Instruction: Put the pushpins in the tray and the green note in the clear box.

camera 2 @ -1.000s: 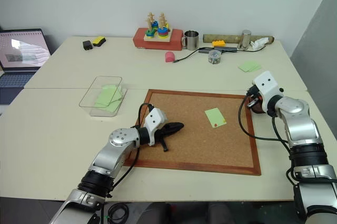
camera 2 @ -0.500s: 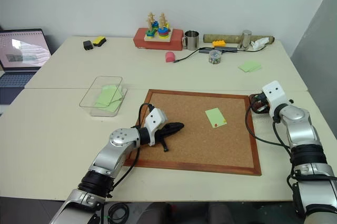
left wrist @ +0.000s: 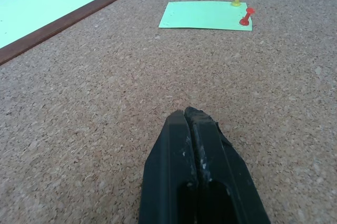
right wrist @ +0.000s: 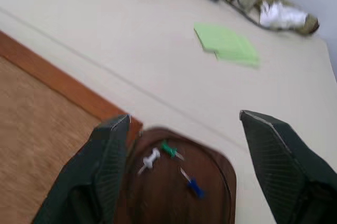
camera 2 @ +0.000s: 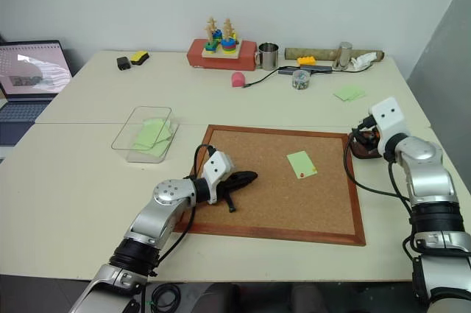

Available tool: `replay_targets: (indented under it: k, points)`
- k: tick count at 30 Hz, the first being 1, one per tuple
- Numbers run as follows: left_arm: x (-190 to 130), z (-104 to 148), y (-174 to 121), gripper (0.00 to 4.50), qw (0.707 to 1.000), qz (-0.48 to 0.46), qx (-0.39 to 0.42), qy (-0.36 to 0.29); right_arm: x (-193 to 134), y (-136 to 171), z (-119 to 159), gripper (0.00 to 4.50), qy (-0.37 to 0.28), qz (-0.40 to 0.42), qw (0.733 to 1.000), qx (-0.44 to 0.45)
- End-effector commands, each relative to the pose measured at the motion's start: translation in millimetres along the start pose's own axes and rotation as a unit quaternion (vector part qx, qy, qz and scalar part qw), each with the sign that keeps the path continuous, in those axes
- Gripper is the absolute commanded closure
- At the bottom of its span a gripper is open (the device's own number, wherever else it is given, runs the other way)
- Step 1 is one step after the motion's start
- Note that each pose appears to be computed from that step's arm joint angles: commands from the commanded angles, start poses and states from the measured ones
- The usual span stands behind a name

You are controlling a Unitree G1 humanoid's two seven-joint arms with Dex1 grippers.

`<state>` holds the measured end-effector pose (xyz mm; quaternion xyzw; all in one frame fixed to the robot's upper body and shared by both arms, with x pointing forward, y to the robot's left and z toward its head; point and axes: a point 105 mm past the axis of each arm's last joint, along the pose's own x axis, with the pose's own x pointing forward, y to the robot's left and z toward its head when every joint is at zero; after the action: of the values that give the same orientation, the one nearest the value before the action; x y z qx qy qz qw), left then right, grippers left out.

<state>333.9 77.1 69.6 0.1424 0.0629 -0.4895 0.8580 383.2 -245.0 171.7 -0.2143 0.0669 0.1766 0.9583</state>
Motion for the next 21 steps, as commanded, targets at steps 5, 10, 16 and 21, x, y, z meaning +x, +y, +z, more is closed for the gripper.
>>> replay_targets:
  k: [5, 10, 16, 21]
  points:
    - [-3, -31, -7, 4.50, 0.998, -0.004, -0.021, 0.057, -23, 62, 7, 1.17, -0.043, 0.134, 0.990, 0.014]
    - [-4, -32, -7, 4.50, 0.998, -0.006, -0.018, 0.059, -22, 83, -12, 1.17, -0.031, 0.165, 0.986, 0.020]
    - [-4, -32, -7, 4.50, 0.998, -0.006, -0.018, 0.062, -13, 93, -22, 1.17, -0.016, 0.176, 0.984, 0.031]
    - [-4, -33, -6, 4.50, 0.998, -0.004, -0.019, 0.062, -4, 98, -29, 1.17, -0.007, 0.182, 0.983, 0.035]
